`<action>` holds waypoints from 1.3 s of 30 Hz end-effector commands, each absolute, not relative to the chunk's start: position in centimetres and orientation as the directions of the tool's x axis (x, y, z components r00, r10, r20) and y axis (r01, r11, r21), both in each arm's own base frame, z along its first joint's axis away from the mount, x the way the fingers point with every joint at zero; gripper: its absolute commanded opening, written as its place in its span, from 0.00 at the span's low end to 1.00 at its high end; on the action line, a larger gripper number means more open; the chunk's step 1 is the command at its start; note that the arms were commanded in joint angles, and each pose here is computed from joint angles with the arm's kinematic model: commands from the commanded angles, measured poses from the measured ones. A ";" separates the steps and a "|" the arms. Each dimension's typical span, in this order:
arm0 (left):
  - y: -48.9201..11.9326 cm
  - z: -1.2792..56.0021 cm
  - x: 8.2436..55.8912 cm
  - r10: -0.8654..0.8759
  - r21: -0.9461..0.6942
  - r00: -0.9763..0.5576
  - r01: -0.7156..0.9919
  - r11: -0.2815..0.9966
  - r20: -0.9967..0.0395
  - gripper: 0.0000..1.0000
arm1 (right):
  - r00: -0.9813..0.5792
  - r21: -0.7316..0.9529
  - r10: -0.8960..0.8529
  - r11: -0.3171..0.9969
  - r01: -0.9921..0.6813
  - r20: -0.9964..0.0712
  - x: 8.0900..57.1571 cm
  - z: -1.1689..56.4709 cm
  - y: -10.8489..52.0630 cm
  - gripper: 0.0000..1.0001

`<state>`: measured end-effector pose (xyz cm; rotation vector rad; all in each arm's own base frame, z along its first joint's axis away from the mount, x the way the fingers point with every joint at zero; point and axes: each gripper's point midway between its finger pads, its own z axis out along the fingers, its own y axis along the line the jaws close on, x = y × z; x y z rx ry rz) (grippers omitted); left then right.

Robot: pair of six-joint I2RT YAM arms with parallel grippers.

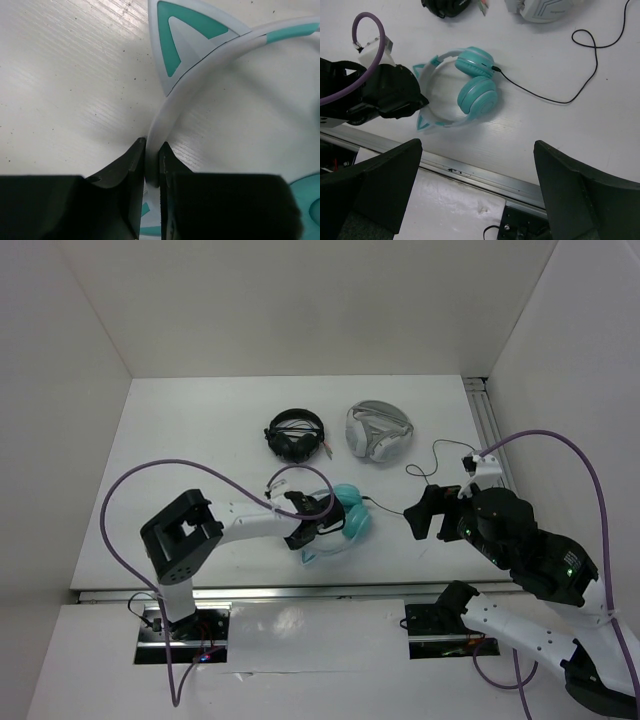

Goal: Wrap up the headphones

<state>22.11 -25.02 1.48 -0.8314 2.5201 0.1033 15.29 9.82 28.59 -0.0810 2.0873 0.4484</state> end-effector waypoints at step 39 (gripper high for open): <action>-6.9 35.4 19.0 -0.108 -0.086 -0.565 -0.066 0.994 -0.818 0.00 | -0.252 0.324 0.206 0.517 -0.792 -0.945 19.7 22.7 26.5 1.00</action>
